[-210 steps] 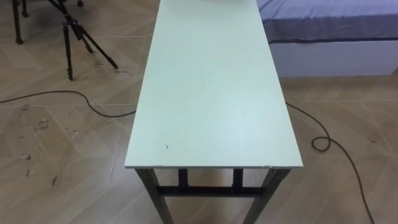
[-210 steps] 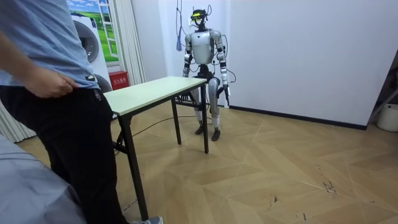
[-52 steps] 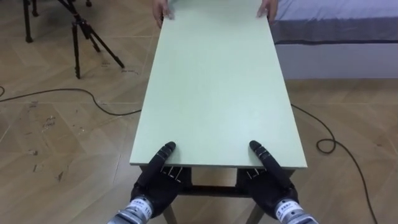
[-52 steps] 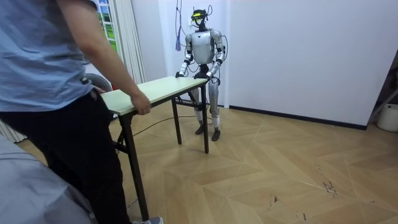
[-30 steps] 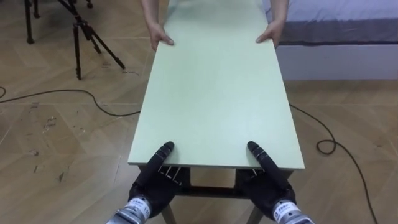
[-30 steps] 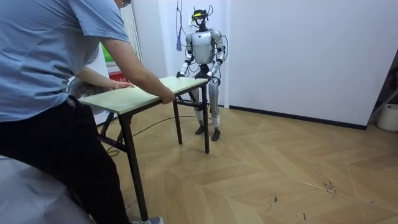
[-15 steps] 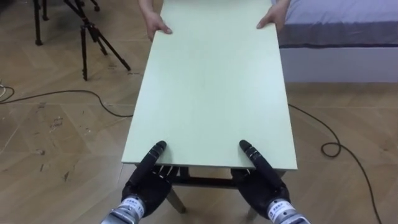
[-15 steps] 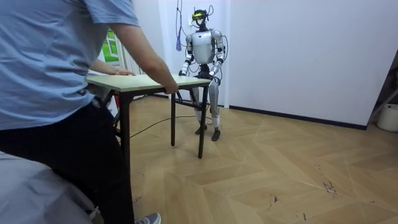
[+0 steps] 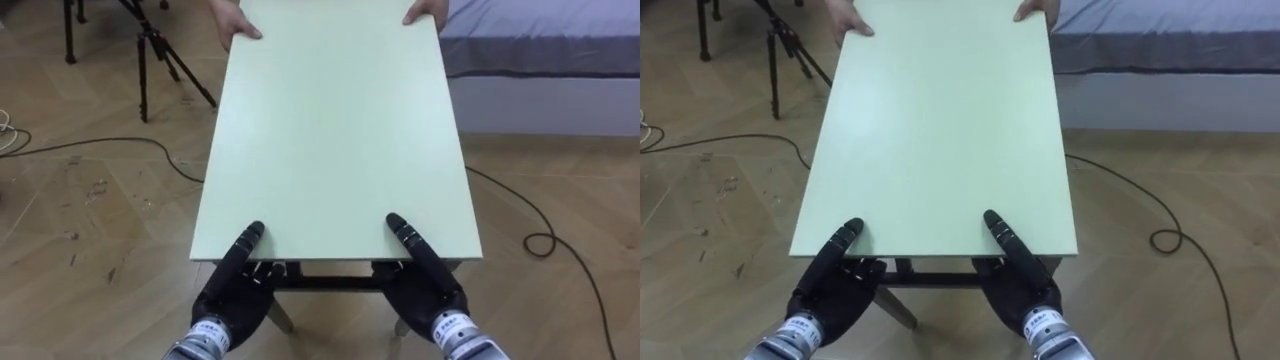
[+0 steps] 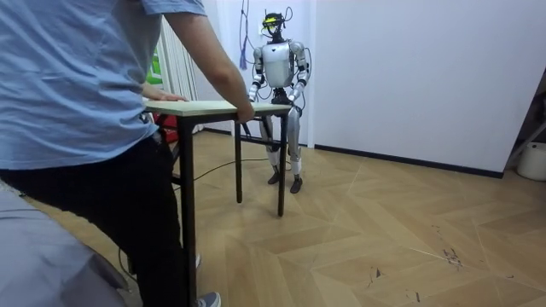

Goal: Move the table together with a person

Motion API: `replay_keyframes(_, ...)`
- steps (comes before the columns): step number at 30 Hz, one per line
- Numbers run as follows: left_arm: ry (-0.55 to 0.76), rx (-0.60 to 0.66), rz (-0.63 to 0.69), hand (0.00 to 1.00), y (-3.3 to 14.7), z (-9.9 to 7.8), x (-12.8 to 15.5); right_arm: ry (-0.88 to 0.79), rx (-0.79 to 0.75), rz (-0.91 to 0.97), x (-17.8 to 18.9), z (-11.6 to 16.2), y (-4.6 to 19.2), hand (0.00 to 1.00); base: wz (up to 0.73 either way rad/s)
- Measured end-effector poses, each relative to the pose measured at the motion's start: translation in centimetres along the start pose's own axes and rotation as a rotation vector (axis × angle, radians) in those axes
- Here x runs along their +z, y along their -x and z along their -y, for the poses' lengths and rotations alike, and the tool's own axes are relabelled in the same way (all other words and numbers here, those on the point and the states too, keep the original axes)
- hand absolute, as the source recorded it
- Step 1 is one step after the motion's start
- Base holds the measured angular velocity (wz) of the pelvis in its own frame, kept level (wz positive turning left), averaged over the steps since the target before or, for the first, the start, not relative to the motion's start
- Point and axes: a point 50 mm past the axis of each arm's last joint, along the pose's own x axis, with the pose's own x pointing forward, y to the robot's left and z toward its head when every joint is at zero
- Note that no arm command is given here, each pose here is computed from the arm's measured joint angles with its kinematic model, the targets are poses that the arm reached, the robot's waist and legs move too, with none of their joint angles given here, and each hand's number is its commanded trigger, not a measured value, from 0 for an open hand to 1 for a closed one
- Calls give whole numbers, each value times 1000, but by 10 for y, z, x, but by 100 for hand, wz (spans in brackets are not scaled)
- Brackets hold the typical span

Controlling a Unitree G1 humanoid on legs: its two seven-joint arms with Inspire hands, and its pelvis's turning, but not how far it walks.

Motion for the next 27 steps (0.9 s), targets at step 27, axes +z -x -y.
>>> replay_keyframes(27,-134,-46,82,100,13,18,-7,-65,17,64,-11,-2,30,100,1)
